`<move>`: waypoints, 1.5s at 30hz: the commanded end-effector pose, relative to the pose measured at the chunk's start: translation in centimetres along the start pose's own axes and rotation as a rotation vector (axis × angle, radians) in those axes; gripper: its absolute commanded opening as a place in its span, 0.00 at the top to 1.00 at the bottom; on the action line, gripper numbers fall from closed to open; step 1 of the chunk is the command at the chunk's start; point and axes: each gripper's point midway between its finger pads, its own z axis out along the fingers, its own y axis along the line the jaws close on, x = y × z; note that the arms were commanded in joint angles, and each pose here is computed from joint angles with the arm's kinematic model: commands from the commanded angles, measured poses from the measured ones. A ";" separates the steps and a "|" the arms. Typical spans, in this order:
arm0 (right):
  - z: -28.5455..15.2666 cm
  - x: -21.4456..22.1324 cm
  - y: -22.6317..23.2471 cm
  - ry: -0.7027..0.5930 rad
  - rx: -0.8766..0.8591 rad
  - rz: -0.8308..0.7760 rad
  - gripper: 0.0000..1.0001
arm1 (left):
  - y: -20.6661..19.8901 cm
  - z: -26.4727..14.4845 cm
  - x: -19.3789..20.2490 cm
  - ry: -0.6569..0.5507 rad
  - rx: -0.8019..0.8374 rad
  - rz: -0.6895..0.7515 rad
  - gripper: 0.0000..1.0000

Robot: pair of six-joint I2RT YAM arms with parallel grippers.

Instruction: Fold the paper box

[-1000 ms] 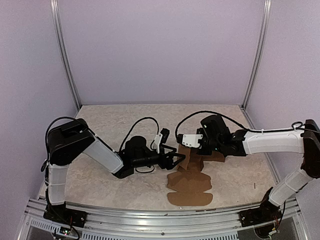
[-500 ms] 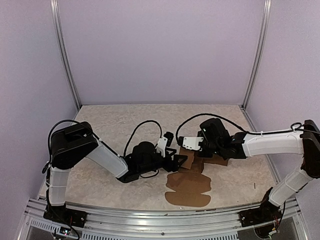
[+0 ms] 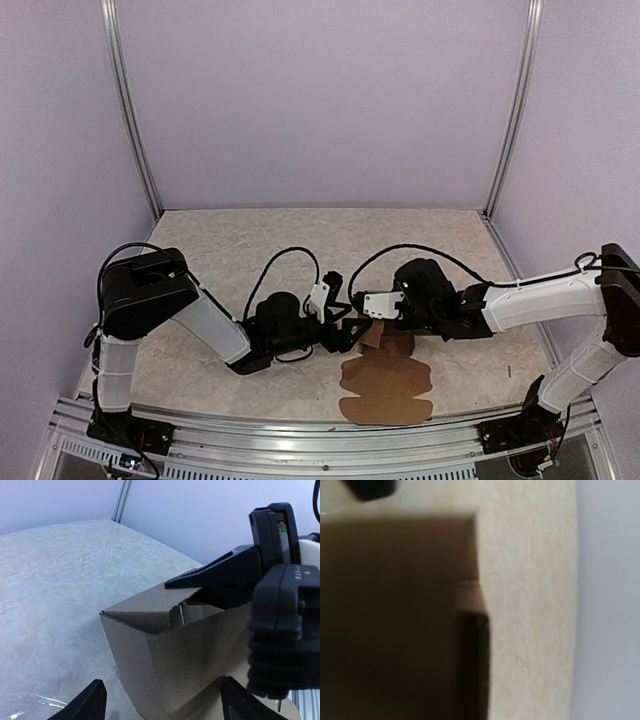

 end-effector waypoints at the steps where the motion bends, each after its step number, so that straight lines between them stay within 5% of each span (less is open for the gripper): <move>1: -0.6 -0.4 -1.7 -0.002 0.076 0.022 1.00 | -1.3 -0.4 0.2 0.004 0.083 0.016 0.23; 21: -0.5 -1.1 -3.8 -0.069 0.273 0.001 1.00 | 4.4 0.5 0.5 0.000 -0.217 0.107 0.27; 31: 0.3 -1.0 -4.0 -0.032 0.320 0.008 1.00 | 5.0 1.0 -0.3 -0.051 -0.244 0.165 0.29; 45: 0.7 -1.5 -1.6 -0.065 0.163 0.027 1.00 | 4.7 2.6 -2.0 -0.121 -0.149 0.242 0.31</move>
